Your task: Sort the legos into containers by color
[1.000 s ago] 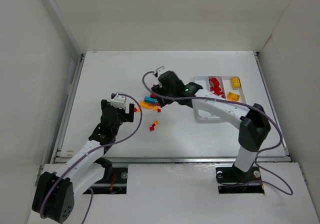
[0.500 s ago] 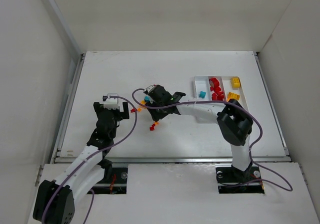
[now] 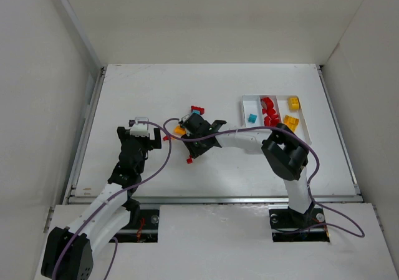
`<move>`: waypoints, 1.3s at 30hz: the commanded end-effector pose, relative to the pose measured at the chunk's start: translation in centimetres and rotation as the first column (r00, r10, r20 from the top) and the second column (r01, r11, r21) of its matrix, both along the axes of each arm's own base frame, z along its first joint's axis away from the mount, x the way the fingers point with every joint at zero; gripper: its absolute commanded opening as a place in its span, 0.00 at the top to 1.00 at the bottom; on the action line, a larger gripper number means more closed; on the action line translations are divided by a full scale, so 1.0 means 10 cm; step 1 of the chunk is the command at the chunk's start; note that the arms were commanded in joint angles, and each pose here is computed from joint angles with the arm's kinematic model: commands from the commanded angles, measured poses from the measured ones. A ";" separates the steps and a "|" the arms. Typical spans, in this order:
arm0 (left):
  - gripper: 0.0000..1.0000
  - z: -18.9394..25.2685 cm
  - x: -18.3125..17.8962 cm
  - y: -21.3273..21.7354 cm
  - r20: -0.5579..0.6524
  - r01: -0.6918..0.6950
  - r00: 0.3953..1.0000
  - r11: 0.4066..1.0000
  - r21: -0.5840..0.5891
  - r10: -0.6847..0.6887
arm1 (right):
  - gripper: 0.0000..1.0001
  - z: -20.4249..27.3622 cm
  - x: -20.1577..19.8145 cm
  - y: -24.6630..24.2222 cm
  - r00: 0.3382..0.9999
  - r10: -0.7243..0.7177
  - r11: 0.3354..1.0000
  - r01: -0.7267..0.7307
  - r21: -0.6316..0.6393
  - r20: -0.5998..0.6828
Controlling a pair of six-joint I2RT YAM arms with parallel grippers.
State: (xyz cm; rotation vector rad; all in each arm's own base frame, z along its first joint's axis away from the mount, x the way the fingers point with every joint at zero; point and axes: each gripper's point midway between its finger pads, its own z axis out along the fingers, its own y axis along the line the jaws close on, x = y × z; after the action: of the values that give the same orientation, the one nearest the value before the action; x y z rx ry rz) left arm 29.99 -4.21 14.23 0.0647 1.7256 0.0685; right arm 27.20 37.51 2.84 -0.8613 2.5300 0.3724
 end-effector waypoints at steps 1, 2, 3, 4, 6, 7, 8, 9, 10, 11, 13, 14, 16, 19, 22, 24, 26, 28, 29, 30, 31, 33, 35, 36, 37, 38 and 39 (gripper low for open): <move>0.00 0.14 0.03 -0.02 0.061 0.016 0.998 1.000 -0.005 -0.016 | 0.55 -0.06 0.06 0.05 1.000 -0.020 1.000 0.020 -0.005 0.017; 0.00 0.14 0.03 -0.02 0.061 0.016 0.998 1.000 -0.005 -0.016 | 0.56 -0.03 0.07 0.05 1.000 -0.012 1.000 0.012 -0.007 0.021; 0.00 0.14 0.03 -0.02 0.061 0.016 0.998 1.000 -0.005 -0.016 | 0.58 -0.03 0.07 0.05 1.000 -0.012 1.000 0.012 -0.007 0.021; 0.00 0.17 0.03 0.01 0.070 0.007 0.998 1.000 -0.008 -0.006 | 0.60 -0.08 0.06 0.05 1.000 -0.012 1.000 0.012 -0.015 0.015; 0.00 0.17 0.03 0.01 0.070 0.007 0.998 1.000 -0.008 -0.006 | 0.71 -0.08 0.06 0.05 1.000 -0.012 1.000 0.012 -0.015 0.015; 0.00 0.17 0.03 0.01 0.070 0.007 0.998 1.000 -0.008 -0.006 | 0.76 -0.08 0.06 0.05 1.000 -0.012 1.000 0.012 -0.015 0.015; 0.00 0.17 0.03 0.01 0.070 0.008 0.998 1.000 0.001 -0.008 | 0.86 -0.08 0.06 0.05 1.000 -0.012 1.000 0.012 -0.015 0.015; 0.00 0.17 0.03 0.01 0.070 0.008 0.998 1.000 0.001 -0.008 | 0.91 -0.04 0.07 0.05 1.000 -0.012 1.000 0.012 -0.008 0.020; 0.00 0.17 0.03 0.01 0.070 0.008 0.998 1.000 0.001 -0.008 | 0.95 -0.04 0.10 0.03 0.999 -0.024 0.999 0.025 -0.020 0.037; 0.00 0.17 0.03 0.01 0.070 0.008 0.998 1.000 0.001 -0.008 | 1.00 0.05 0.13 0.03 0.998 -0.031 0.999 0.032 -0.012 0.057; 0.00 0.17 0.03 0.02 0.070 0.008 0.998 1.000 0.000 -0.007 | 1.00 0.26 0.15 0.02 0.995 -0.039 0.999 0.038 0.020 0.090; 0.00 0.17 0.03 0.02 0.070 0.008 0.998 1.000 0.000 -0.007 | 1.00 0.35 0.27 -0.08 0.991 -0.084 0.996 0.081 0.027 0.103; 0.00 0.17 0.03 0.02 0.070 0.008 0.998 1.000 0.000 -0.007 | 1.00 0.64 0.40 -0.26 0.980 -0.146 0.988 0.136 0.075 0.138; 0.00 0.17 0.03 0.02 0.070 0.008 0.998 1.000 0.000 -0.007 | 1.00 1.06 0.76 -0.96 0.934 -0.319 0.942 0.294 0.159 0.163; 0.00 0.19 0.04 0.03 0.079 0.007 0.997 1.000 -0.004 -0.007 | 1.00 1.15 0.91 -1.49 0.895 -0.417 0.904 0.390 0.174 0.161; 0.00 0.15 0.03 0.03 0.071 0.007 0.997 1.000 -0.001 -0.007 | 1.00 1.16 1.07 -2.06 0.836 -0.526 0.848 0.503 0.166 0.154; 0.00 0.15 0.03 0.03 0.071 0.007 0.997 1.000 -0.001 -0.007 | 1.00 1.14 1.08 -2.48 0.788 -0.597 0.802 0.578 0.154 0.153; 0.00 0.15 0.03 0.03 0.071 0.007 0.997 1.000 -0.001 -0.007 | 1.00 1.09 1.14 -3.07 0.691 -0.706 0.707 0.697 0.119 0.153; 0.00 0.15 0.03 0.03 0.071 0.007 0.997 1.000 -0.001 -0.007 | 1.00 1.04 1.13 -3.27 0.654 -0.741 0.670 0.735 0.102 0.154; 0.00 0.15 0.03 0.03 0.071 0.007 0.997 1.000 -0.001 -0.007 | 1.00 0.99 1.12 -3.46 0.618 -0.771 0.632 0.771 0.074 0.152; 0.00 0.15 0.03 0.02 0.070 0.018 0.997 1.000 -0.002 -0.018 | 1.00 0.93 1.11 -3.80 0.548 -0.821 0.560 0.827 0.042 0.163; 0.00 0.18 0.03 0.04 0.079 0.009 0.997 1.000 -0.005 -0.009 | 0.92 0.78 1.10 -4.05 0.507 -0.849 0.512 0.859 -0.005 0.153; 0.00 0.18 0.03 0.04 0.079 0.009 0.997 1.000 -0.005 -0.009 | 0.82 0.68 1.07 -4.26 0.471 -0.870 0.471 0.881 -0.038 0.148; 0.00 0.18 0.03 0.04 0.079 0.009 0.997 1.000 -0.005 -0.009 | 0.62 0.64 1.10 -4.28 0.468 -0.871 0.466 0.883 -0.050 0.149; 0.00 0.18 0.03 0.04 0.079 0.009 0.997 1.000 -0.005 -0.009 | 0.51 0.65 1.13 -4.31 0.473 -0.866 0.470 0.881 -0.058 0.160; 0.00 0.18 0.03 0.04 0.079 0.009 0.997 1.000 -0.005 -0.009 | 0.41 0.65 1.14 -4.31 0.474 -0.867 0.470 0.880 -0.066 0.156; 0.00 0.18 0.03 0.04 0.079 0.009 0.997 1.000 -0.005 -0.009 | 0.36 0.73 1.18 -4.31 0.472 -0.866 0.470 0.881 -0.055 0.163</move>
State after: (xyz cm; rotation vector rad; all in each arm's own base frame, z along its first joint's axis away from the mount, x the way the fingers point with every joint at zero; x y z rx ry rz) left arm 30.07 -3.71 14.62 0.0766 1.7075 0.0739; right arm 37.86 -5.68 8.01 0.5153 2.5413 -0.1793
